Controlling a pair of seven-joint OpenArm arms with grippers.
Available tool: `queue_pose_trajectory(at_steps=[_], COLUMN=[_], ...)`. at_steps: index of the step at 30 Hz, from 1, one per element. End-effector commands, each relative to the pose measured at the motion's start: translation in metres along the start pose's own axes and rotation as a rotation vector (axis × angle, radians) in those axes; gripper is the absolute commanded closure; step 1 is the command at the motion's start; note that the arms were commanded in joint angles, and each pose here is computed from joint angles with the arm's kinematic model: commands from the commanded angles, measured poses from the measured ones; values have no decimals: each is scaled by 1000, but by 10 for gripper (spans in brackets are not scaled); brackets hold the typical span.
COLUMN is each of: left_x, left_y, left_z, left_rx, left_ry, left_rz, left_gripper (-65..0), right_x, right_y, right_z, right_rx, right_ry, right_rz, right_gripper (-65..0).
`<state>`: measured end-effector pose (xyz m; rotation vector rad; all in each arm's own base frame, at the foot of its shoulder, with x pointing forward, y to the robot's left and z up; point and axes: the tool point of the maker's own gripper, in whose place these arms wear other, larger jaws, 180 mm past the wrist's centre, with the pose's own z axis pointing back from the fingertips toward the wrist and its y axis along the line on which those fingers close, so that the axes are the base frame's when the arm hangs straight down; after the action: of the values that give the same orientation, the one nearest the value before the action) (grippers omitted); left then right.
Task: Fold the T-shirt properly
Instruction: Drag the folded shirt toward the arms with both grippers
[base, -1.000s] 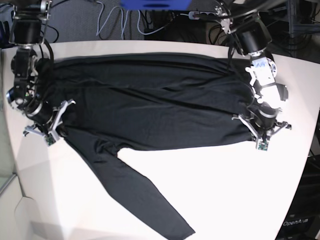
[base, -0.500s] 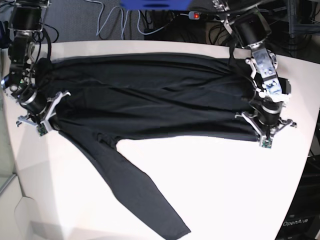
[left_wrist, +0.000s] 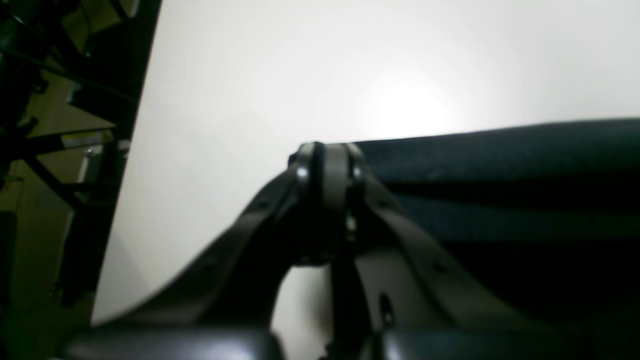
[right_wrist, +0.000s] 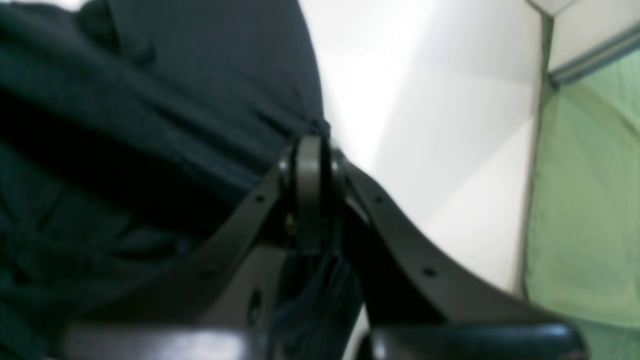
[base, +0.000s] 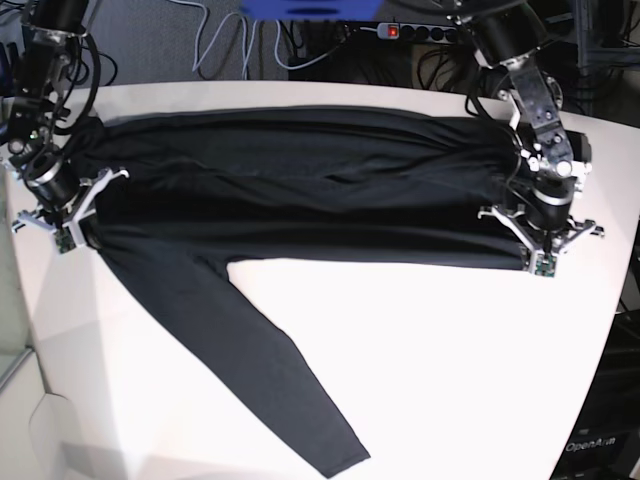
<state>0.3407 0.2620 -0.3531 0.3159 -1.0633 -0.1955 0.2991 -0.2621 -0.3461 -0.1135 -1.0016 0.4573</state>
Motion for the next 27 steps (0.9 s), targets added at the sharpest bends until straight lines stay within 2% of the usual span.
queue_pose_trajectory(at_steps=[1,16,19,27], left_x=[22,7,0,-19], left_y=[10,10,10,11], left_z=[1,24,29,40], left_rx=[28,33,17,-8], left_ry=[-67,-53,-52,-25], left_rz=[-3,-30,-7,9], left_gripper=[0,0,0,0], right_x=[14,16,10,-2], right_y=[-10,5,2,17], right_z=[4,35,42,54], right_rx=[-21,-20,-31,-18], right_ry=[-48,-51,-39,-84], right_rz=[20,81,78,26], right_gripper=[0,0,0,0])
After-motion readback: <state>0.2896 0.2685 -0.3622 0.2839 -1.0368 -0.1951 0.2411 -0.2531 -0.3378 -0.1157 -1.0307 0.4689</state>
